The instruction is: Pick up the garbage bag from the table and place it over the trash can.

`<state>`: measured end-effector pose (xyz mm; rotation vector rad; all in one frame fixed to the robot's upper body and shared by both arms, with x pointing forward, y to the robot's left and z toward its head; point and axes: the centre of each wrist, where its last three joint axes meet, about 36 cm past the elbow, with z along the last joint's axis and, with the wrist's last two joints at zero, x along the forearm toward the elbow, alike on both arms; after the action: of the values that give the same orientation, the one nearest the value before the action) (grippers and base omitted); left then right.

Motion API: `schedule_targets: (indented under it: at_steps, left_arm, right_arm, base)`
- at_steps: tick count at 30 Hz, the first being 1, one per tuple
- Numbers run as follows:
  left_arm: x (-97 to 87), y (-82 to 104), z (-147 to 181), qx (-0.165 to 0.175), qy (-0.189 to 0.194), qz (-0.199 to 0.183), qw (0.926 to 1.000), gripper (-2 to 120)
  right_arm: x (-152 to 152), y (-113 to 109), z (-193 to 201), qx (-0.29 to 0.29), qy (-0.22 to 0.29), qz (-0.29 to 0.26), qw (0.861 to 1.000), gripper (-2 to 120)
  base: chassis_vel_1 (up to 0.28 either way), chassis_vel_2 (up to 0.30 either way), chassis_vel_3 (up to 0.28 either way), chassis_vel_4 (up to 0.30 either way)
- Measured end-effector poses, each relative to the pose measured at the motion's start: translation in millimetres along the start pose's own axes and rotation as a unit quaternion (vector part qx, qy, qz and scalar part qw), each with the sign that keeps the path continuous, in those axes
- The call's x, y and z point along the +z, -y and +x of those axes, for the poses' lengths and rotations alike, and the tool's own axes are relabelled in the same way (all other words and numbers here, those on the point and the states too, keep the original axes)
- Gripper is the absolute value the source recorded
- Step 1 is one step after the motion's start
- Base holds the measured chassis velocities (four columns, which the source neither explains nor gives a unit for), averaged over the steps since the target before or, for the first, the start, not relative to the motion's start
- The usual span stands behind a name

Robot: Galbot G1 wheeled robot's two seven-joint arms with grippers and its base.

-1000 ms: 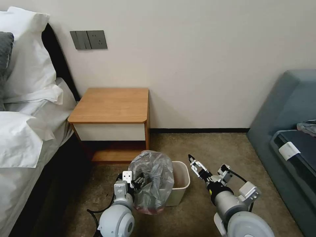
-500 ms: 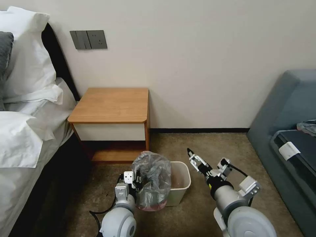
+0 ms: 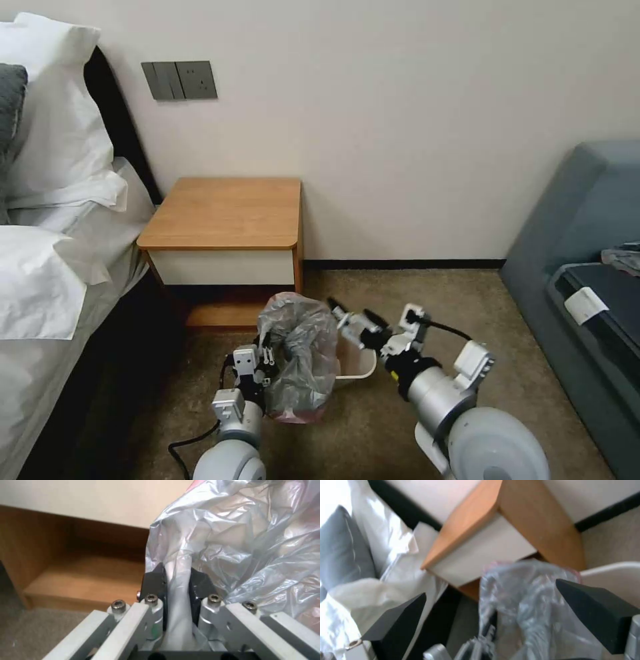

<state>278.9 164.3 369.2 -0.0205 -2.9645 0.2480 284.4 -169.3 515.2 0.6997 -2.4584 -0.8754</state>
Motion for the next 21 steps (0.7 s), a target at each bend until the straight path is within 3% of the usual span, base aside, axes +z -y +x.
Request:
schedule_targets:
  at_steps: [11, 19, 21]
  left_arm:
    - [-29.3, -1.0, 20.5, 0.013, 0.03, 0.009, 0.9994, 8]
    - [-35.9, -2.4, 28.8, 0.019, 0.033, 0.008, 0.9993, 8]
    - [-37.0, -3.0, 29.9, 0.02, 0.033, 0.007, 0.9992, 8]
  right_arm:
    - [8.2, 23.3, -36.9, 0.011, -0.018, -0.003, 1.0, 100]
    - [12.5, 26.1, -45.8, 0.01, -0.016, -0.007, 1.0, 98]
    - [13.1, 26.2, -46.4, 0.008, -0.015, -0.008, 1.0, 92]
  base:
    - [0.0, 0.0, 0.0, 0.0]
    - [0.0, 0.0, 0.0, 0.0]
    - [0.0, 0.0, 0.0, 0.0]
